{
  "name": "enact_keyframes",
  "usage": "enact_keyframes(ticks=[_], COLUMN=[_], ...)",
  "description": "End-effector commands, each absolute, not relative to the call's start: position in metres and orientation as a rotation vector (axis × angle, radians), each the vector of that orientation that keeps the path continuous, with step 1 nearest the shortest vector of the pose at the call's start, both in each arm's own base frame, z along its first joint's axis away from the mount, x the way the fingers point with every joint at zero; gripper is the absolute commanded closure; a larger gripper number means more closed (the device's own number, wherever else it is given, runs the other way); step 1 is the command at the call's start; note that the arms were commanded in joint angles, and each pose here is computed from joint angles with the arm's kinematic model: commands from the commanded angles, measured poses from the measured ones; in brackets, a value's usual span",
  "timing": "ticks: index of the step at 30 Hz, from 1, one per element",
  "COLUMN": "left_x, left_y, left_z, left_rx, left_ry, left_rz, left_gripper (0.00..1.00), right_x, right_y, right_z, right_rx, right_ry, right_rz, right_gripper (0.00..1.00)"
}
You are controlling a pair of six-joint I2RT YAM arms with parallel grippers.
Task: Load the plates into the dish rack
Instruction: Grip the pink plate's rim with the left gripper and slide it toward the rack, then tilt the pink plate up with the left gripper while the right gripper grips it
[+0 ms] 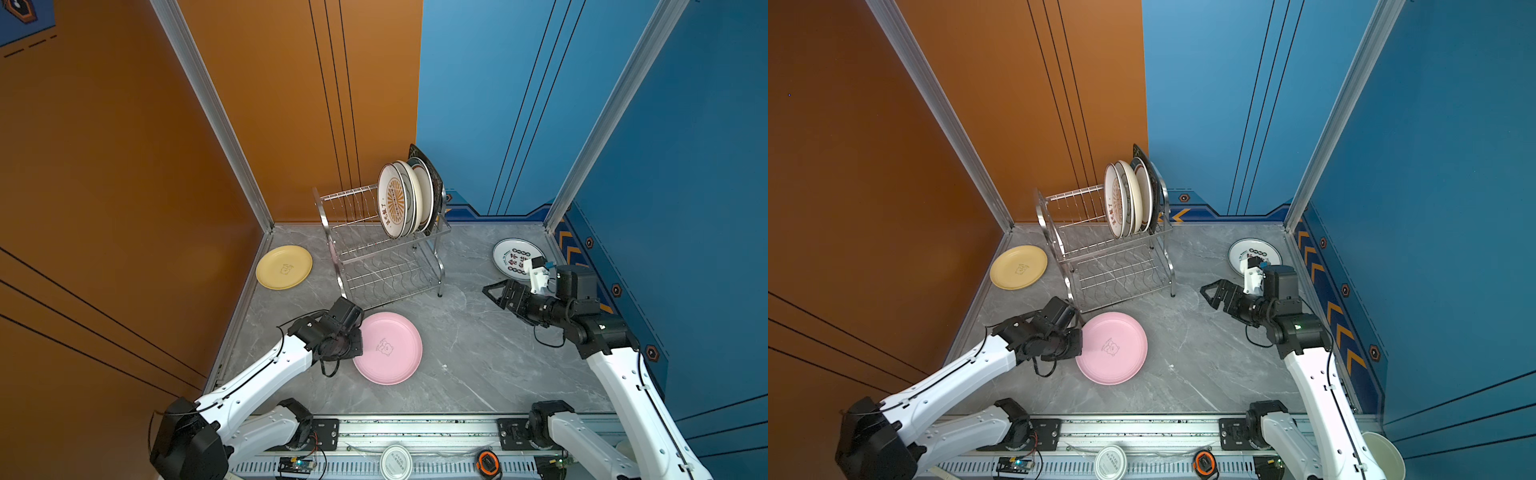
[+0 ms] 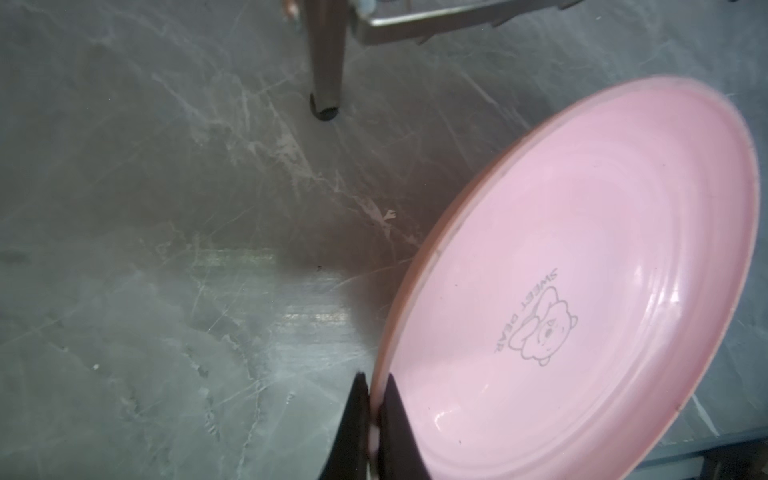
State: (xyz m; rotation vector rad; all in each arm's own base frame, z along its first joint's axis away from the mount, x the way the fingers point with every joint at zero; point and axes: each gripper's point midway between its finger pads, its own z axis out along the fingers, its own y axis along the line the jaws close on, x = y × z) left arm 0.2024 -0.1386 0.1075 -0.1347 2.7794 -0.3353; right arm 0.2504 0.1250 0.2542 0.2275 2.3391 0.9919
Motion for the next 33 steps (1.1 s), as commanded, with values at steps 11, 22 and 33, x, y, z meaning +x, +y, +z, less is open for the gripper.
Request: enact_keyframes(ticks=[11,22,33], left_x=[0.233,0.234,0.236], left_y=[-0.2,-0.215,-0.21], left_z=[0.203,0.214,0.217], left_rx=[0.004,0.014,0.0], left_ry=[2.595,2.559,2.539], left_rz=[-0.662,-0.778,-0.802], left_gripper=[1.0,1.0,1.0], right_x=[0.237,0.247,0.247], right_y=[0.223,0.25,0.266], right_z=[0.228,0.23,0.235], right_rx=[-0.059,-0.109,-0.147], right_ry=[2.438,2.401,2.396], right_rz=[1.235,1.356,1.441], right_gripper=[0.06,0.29,0.65])
